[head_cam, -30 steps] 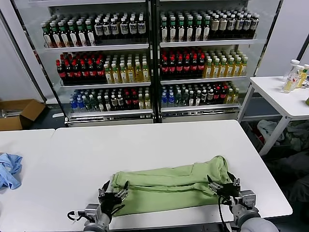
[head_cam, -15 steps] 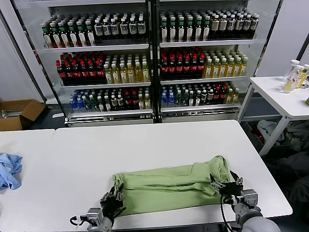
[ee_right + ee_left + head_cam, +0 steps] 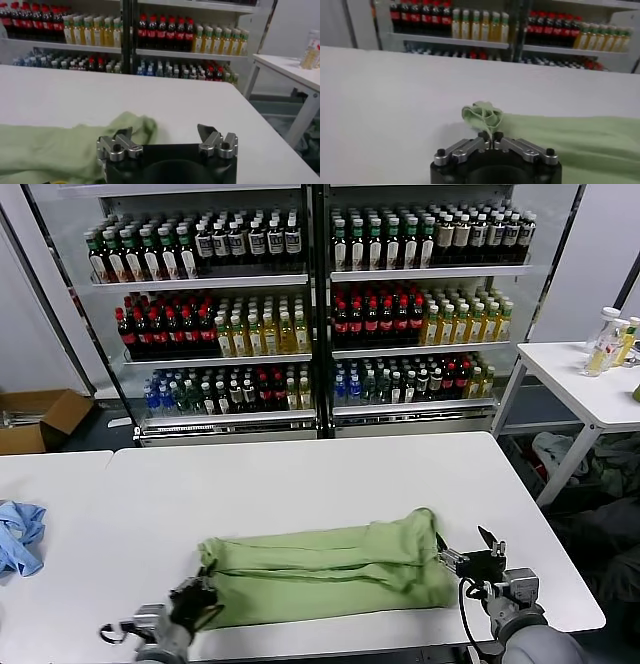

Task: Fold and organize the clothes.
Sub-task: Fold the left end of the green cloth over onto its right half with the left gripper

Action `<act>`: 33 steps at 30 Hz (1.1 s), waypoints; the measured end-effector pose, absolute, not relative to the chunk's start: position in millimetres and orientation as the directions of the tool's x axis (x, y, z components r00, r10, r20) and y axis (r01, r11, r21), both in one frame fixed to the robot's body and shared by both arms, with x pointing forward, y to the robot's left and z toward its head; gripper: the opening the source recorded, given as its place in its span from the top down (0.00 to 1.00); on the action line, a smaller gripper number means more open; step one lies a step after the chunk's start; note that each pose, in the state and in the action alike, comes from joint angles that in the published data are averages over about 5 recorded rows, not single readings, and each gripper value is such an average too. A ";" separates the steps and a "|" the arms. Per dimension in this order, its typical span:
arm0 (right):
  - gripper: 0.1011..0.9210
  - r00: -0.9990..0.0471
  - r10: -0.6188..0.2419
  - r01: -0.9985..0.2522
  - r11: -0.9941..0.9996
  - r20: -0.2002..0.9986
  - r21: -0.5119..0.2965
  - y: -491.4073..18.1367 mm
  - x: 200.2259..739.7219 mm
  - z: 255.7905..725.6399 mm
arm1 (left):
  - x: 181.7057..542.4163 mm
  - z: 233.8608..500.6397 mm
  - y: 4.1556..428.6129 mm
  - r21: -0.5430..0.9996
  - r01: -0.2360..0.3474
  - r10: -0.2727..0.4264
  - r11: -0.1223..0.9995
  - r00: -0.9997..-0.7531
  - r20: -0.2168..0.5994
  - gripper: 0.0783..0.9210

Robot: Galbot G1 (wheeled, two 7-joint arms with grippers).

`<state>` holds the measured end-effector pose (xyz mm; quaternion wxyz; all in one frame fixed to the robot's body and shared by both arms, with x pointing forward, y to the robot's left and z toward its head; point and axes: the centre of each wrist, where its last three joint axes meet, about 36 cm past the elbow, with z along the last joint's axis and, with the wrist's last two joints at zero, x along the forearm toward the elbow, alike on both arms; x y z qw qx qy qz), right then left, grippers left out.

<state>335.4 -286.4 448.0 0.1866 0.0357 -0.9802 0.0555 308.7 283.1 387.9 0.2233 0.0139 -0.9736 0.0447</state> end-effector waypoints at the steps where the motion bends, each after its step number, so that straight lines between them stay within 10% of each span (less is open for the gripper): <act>1: 0.12 -0.929 -0.050 -0.092 0.991 0.367 -0.096 -286.5 336.0 448.6 | 310.3 391.5 294.8 -0.070 -0.059 -0.023 0.996 -0.901 0.433 0.98; 13: 0.12 -0.934 -0.055 -0.099 0.989 0.354 -0.108 -289.0 339.0 452.2 | 332.4 465.8 418.6 -0.077 -0.181 -0.142 0.980 -0.922 0.360 0.98; 22: 0.12 -0.934 -0.052 -0.101 0.988 0.354 -0.121 -291.3 341.4 452.4 | 330.9 496.1 389.7 -0.405 -0.023 0.116 0.914 -0.942 0.316 0.98; 33: 0.12 -0.934 -0.045 -0.097 0.987 0.356 -0.131 -295.1 343.3 451.3 | 339.6 475.8 328.1 -0.677 0.106 0.373 0.728 -0.890 0.262 0.98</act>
